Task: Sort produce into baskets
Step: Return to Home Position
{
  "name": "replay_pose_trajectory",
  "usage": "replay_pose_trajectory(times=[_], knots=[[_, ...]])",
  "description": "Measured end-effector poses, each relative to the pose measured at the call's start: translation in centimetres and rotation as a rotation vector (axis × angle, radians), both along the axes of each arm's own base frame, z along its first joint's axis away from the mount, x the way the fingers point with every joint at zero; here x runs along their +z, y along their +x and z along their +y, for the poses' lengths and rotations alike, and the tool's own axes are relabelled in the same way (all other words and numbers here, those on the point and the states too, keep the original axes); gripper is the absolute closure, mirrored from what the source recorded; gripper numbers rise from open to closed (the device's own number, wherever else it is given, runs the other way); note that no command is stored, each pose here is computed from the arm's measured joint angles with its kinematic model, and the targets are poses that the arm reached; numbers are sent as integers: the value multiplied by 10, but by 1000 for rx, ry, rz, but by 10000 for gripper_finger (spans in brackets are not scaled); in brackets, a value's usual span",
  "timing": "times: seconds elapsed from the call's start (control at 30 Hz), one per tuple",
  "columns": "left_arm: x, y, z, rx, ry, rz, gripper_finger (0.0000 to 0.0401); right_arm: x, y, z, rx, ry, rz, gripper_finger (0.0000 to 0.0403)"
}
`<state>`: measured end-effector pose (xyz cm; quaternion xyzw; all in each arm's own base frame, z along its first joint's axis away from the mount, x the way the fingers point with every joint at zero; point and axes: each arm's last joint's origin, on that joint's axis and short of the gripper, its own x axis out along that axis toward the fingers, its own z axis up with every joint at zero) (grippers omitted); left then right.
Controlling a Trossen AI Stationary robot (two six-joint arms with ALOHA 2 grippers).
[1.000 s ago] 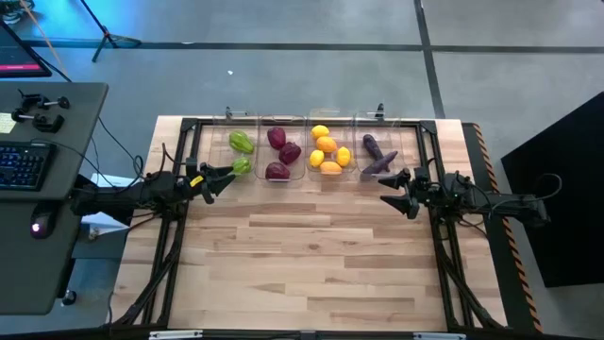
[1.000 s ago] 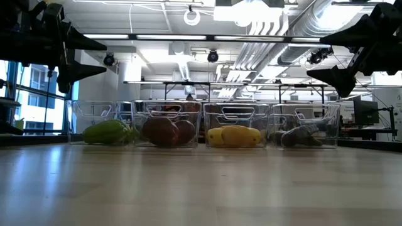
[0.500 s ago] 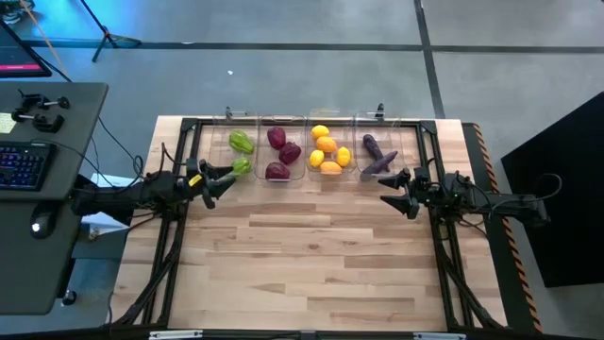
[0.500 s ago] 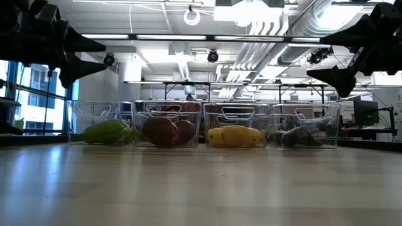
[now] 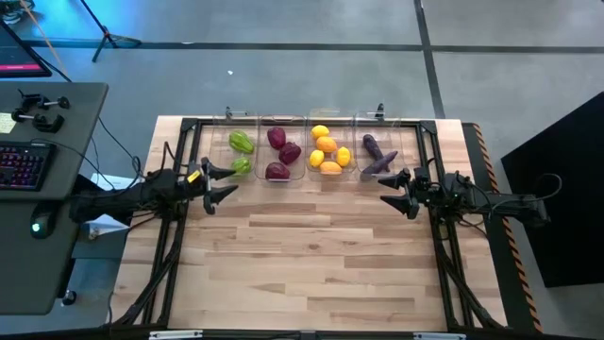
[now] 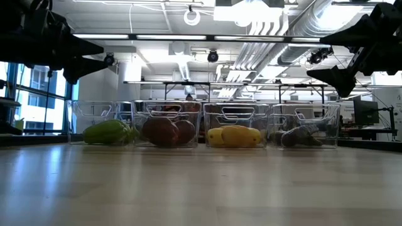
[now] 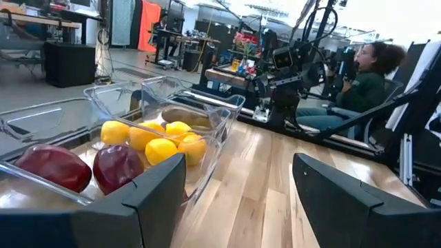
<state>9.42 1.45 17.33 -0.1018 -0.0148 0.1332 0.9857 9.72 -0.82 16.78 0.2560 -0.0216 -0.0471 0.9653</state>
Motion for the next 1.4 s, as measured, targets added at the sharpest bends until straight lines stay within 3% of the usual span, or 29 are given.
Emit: replay_pose_trajectory(times=[1.4], knots=[[-2, 1, 0, 0, -3, 20, 149, 0, 0, 0, 0, -1, 0, 33]])
